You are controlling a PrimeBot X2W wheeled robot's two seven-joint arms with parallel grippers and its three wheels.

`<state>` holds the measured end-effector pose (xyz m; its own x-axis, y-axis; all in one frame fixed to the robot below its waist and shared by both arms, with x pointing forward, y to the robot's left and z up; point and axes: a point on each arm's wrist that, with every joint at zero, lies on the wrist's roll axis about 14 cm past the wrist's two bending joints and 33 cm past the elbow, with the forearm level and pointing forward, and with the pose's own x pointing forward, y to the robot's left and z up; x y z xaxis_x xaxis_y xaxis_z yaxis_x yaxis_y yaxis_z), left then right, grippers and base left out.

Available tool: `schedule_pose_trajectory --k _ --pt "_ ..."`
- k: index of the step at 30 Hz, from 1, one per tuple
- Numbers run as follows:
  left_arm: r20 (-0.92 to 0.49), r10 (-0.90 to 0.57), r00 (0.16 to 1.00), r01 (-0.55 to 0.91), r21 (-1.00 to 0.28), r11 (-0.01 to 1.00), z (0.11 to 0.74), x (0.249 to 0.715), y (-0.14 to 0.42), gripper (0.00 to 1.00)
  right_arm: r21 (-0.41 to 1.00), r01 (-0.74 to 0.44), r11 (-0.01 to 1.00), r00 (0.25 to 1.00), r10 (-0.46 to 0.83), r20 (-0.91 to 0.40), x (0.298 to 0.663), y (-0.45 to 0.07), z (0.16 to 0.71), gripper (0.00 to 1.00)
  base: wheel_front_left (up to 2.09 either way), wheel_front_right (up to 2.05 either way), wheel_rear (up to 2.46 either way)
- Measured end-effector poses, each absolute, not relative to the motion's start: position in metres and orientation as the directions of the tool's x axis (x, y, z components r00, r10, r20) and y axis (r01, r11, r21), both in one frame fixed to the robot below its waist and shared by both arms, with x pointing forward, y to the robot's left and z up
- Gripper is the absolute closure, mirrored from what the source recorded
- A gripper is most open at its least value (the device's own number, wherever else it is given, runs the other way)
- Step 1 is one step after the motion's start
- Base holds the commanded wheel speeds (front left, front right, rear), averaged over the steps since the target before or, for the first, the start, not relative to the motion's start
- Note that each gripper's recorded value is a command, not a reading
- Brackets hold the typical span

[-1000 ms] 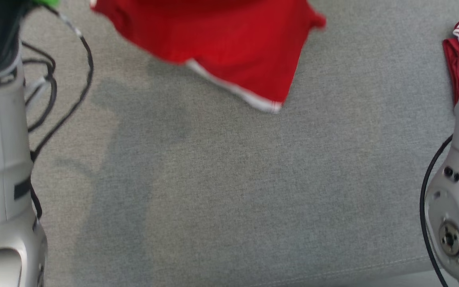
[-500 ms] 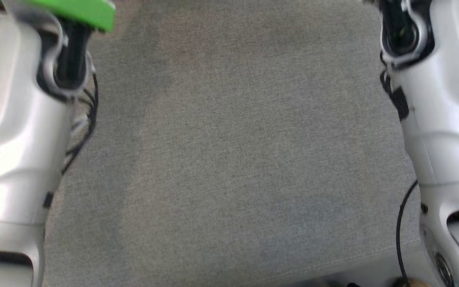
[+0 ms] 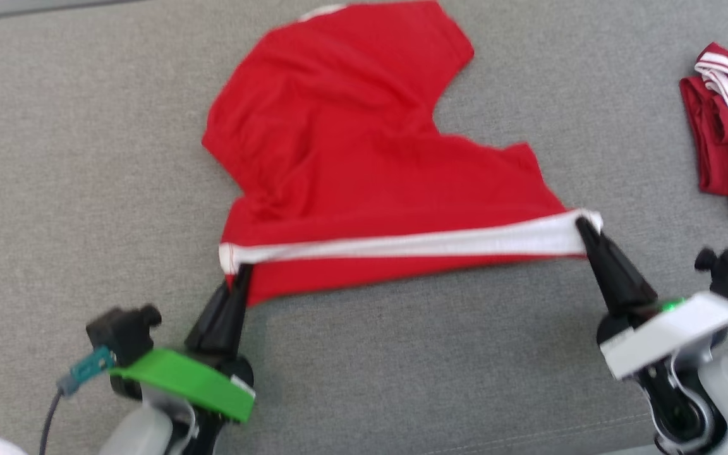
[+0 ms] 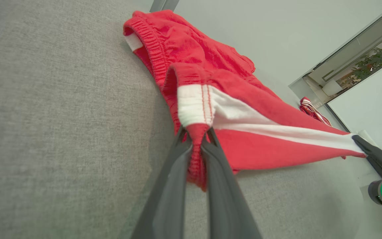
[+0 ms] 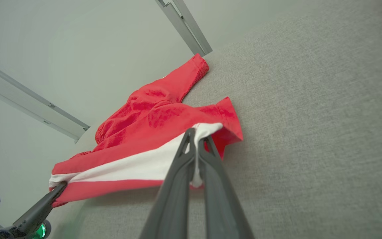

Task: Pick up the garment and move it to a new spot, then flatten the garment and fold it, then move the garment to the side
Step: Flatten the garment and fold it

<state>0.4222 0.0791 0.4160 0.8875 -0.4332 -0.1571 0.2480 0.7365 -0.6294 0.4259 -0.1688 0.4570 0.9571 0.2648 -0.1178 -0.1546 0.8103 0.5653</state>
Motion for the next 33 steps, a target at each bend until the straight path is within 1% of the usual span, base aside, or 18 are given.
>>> schedule_pose_trajectory --k 2,5,8,11,14,18,22,25,29,33 --pt "-0.169 -0.413 0.895 0.221 -0.636 0.739 0.417 0.393 0.084 1.0 0.561 -0.16 0.812 0.946 0.289 -0.149 0.396 -0.17 0.456 1.0 0.0 0.0 0.0" --pt "-0.179 -0.366 0.913 0.17 -0.649 0.741 0.423 0.357 0.092 1.0 0.572 -0.161 0.804 0.934 0.311 -0.175 0.361 -0.171 0.46 1.0 0.0 0.0 0.0" --pt "-0.202 -0.317 0.927 0.109 -0.663 0.741 0.423 0.329 0.101 1.0 0.581 -0.152 0.8 0.925 0.322 -0.2 0.336 -0.173 0.461 1.0 0.0 0.0 0.0" --pt "-0.214 -0.305 0.928 0.089 -0.667 0.74 0.424 0.309 0.103 1.0 0.569 -0.145 0.809 0.921 0.321 -0.222 0.32 -0.179 0.462 1.0 0.0 0.0 0.0" --pt "-0.193 -0.297 0.935 0.078 -0.707 0.703 0.433 0.303 0.1 1.0 0.559 -0.162 0.813 0.923 0.325 -0.205 0.323 -0.181 0.471 1.0 0.0 0.0 0.0" --pt "-0.16 -0.29 0.944 0.077 -0.747 0.661 0.445 0.31 0.098 1.0 0.536 -0.226 0.814 0.918 0.362 -0.163 0.348 -0.175 0.489 1.0 0.0 0.0 0.0" --pt "-0.094 -0.278 0.956 0.095 -0.798 0.595 0.464 0.34 0.097 1.0 0.489 -0.298 0.82 0.903 0.408 -0.135 0.396 -0.167 0.508 1.0 0.0 0.0 0.0" --pt "-0.069 -0.279 0.958 0.103 -0.823 0.558 0.473 0.362 0.098 1.0 0.453 -0.336 0.826 0.884 0.442 -0.151 0.434 -0.159 0.514 1.0 0.0 0.0 0.0" --pt "-0.052 -0.27 0.961 0.112 -0.824 0.556 0.477 0.396 0.103 1.0 0.403 -0.374 0.835 0.855 0.479 -0.198 0.487 -0.142 0.513 1.0 0.0 0.0 0.0" --pt "-0.08 -0.235 0.969 0.072 -0.816 0.573 0.467 0.42 0.115 1.0 0.405 -0.391 0.826 0.828 0.508 -0.238 0.528 -0.118 0.501 1.0 0.0 0.0 0.0"
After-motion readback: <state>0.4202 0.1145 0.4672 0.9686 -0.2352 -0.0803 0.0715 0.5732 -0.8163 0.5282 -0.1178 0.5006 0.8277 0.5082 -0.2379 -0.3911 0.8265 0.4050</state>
